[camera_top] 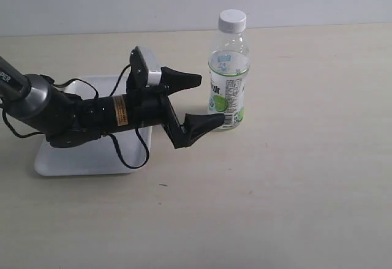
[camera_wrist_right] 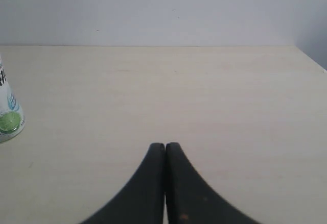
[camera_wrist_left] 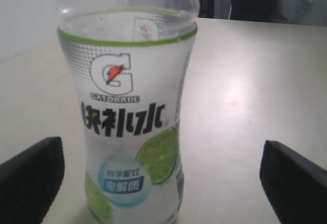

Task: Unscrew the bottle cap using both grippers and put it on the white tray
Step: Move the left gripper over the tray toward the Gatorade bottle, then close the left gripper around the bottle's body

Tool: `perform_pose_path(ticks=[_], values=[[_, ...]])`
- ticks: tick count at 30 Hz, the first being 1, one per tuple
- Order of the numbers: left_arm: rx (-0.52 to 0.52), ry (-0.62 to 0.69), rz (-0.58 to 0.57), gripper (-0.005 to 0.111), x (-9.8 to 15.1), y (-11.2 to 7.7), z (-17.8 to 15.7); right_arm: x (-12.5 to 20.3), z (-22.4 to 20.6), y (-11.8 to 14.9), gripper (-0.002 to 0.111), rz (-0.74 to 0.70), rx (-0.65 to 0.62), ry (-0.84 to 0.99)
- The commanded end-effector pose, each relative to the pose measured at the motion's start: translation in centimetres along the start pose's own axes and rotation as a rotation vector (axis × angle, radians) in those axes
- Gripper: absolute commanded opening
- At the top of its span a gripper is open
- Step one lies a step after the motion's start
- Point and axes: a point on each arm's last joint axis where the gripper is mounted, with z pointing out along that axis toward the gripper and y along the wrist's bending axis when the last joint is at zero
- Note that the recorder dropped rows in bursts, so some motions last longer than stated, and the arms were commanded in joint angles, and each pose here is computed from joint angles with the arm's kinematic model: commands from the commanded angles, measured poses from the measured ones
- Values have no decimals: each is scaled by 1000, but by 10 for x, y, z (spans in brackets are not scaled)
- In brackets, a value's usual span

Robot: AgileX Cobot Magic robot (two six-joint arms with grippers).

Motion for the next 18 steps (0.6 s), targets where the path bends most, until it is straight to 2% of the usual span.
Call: perform_pose_path(ticks=[1,6,10,18], values=[[-59,0,-12,105,10,5,7,1,0,0,0,0,4,-6],[-119,-11,-38,105,16,14,11,1,0,0,0,0,4,-6],[-97,-1,-44,105,23,13,15,1,0,0,0,0,4,-6],[-55,-4,-11,105,18,6,30,1,0,0,0,0,4,-6]])
